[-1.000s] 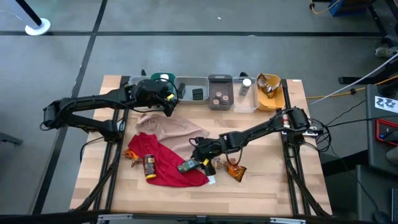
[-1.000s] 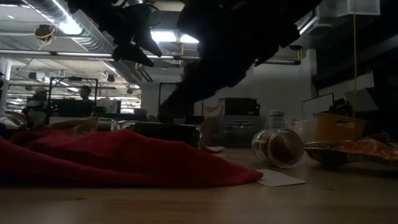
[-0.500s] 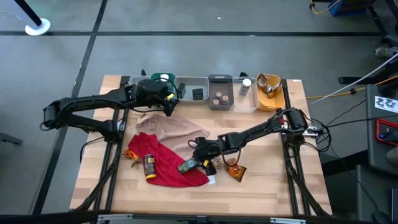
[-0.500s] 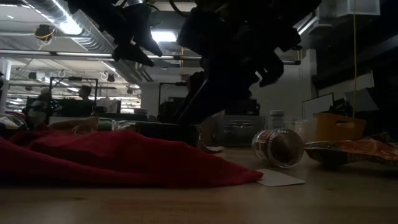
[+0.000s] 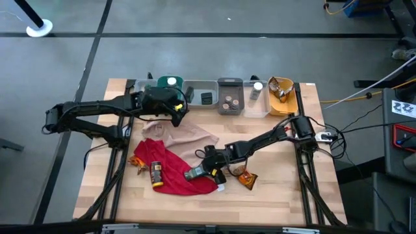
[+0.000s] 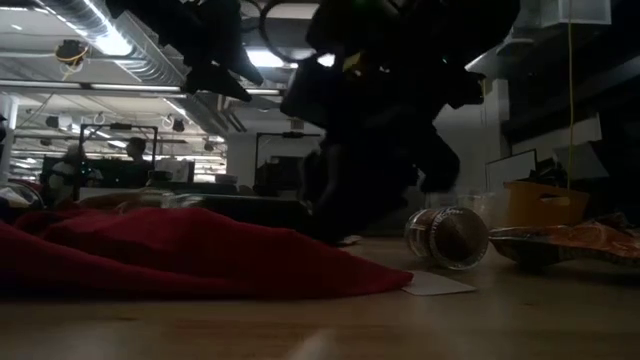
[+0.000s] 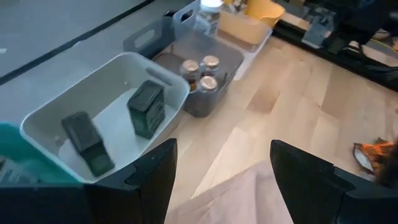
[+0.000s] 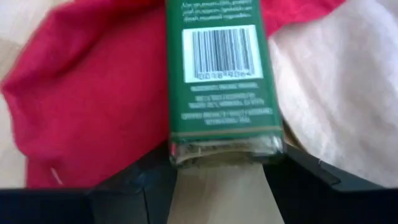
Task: Sort spices by type
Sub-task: Put the green seasoning bottle into the blue transparent bin
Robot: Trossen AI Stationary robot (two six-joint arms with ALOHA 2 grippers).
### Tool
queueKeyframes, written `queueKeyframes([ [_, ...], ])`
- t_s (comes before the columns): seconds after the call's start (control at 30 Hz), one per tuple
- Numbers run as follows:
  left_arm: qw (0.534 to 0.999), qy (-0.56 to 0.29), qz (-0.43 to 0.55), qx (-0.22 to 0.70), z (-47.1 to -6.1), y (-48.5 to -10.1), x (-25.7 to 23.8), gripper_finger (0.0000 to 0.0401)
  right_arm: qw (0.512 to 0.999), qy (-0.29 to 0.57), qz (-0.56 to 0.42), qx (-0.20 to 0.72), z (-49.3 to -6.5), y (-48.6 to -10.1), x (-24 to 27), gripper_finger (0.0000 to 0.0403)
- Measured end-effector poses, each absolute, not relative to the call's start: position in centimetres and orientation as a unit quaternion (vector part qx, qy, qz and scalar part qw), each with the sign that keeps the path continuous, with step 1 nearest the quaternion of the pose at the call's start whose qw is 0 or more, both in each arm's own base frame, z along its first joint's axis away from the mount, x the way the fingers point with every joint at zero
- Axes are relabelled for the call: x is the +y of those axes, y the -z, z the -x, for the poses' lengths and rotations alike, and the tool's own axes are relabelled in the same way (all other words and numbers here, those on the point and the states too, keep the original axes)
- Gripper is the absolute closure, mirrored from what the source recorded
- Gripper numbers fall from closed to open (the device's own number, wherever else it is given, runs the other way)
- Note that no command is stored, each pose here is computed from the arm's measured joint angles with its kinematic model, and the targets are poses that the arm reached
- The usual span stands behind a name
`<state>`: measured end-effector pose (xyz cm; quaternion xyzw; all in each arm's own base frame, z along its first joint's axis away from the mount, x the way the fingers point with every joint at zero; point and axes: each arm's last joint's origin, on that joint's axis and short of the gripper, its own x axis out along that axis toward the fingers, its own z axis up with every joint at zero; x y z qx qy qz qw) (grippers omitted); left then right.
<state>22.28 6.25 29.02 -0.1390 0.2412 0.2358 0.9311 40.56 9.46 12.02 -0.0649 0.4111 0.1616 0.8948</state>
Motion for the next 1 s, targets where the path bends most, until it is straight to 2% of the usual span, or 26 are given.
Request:
queueKeyframes([
  [0.23, 0.942, -0.207, 0.124, 0.232, -22.7, -29.3, 5.1, 0.016, 0.901, -0.161, 0.064, 0.398, -40.7, -12.1, 9.5, 0.0181],
  [0.43, 0.947, -0.185, 0.118, 0.235, -22.9, -29.3, 4.0, 0.016, 0.902, -0.162, 0.064, 0.396, -40.8, -12.2, 9.5, 0.0206],
  [0.67, 0.954, -0.158, 0.109, 0.232, -22.8, -29.6, 2.7, 0.016, 0.902, -0.161, 0.064, 0.396, -40.8, -12.2, 9.5, 0.0206],
  [1.0, 0.972, -0.112, 0.094, 0.182, -20.1, -32.1, 0.6, 0.016, 0.916, -0.144, 0.06, 0.369, -40.6, -15.4, 8.4, 0.0204],
])
